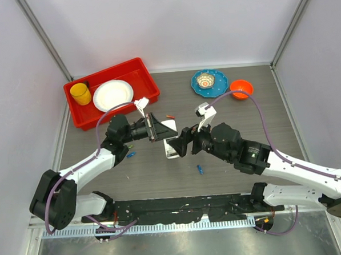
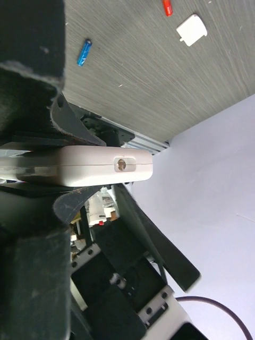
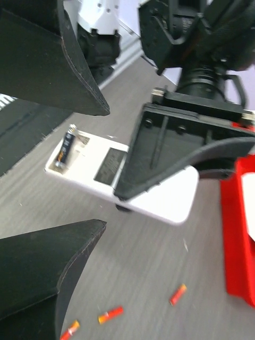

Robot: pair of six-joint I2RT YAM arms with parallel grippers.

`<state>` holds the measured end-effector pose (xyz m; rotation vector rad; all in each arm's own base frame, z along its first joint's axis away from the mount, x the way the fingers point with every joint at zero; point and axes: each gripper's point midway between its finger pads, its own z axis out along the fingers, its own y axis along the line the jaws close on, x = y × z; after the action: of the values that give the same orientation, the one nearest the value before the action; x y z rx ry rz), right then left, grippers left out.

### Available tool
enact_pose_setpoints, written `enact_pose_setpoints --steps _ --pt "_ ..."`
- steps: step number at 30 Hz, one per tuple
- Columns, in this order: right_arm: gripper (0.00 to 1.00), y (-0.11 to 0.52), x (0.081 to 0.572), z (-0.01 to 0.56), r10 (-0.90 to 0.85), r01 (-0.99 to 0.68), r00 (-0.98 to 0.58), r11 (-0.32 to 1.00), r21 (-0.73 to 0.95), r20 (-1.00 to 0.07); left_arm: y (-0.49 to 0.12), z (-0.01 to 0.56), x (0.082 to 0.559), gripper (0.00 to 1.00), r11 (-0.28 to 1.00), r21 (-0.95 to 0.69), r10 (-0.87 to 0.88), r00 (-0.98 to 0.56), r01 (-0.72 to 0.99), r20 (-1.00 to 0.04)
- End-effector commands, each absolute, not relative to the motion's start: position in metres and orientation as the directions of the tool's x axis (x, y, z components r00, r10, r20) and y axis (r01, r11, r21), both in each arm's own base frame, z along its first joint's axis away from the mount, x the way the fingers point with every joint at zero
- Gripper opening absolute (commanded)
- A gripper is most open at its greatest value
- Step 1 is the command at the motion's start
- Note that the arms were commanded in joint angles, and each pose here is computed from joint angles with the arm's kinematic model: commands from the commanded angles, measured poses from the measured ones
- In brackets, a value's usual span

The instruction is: Load the batteries into the remote control

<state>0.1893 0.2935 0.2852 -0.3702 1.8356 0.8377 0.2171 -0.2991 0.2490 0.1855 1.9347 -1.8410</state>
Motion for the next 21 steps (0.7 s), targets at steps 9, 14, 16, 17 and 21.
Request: enact_pose_setpoints --steps 9,14,16,17,21 --pt "0.85 0.323 0.152 0.271 0.03 -0.671 -0.571 0.559 0.488 -0.82 -0.299 0.278 0.22 0.0 0.032 -0.868 -0.274 -0.831 0.496 -0.485" --pt "0.86 0.322 0.151 0.269 0.017 -0.673 -0.57 0.564 0.479 -0.821 -0.299 0.279 0.22 0.0 0.034 -0.868 -0.276 -0.83 0.495 -0.484" --pt "0.86 0.321 0.152 0.266 0.013 -0.67 -0.571 0.57 0.475 -0.821 -0.299 0.278 0.22 0.0 0.034 -0.87 -0.274 -0.832 0.492 -0.482" --pt "0.85 0.322 0.152 0.266 0.013 -0.67 -0.571 0.57 0.475 -0.821 -0.299 0.278 0.22 0.0 0.035 -0.87 -0.276 -0.832 0.492 -0.482" --pt "0.86 0.322 0.154 0.264 0.015 -0.663 -0.571 0.581 0.472 -0.821 -0.299 0.278 0.22 0.0 0.034 -0.87 -0.274 -0.833 0.491 -0.481"
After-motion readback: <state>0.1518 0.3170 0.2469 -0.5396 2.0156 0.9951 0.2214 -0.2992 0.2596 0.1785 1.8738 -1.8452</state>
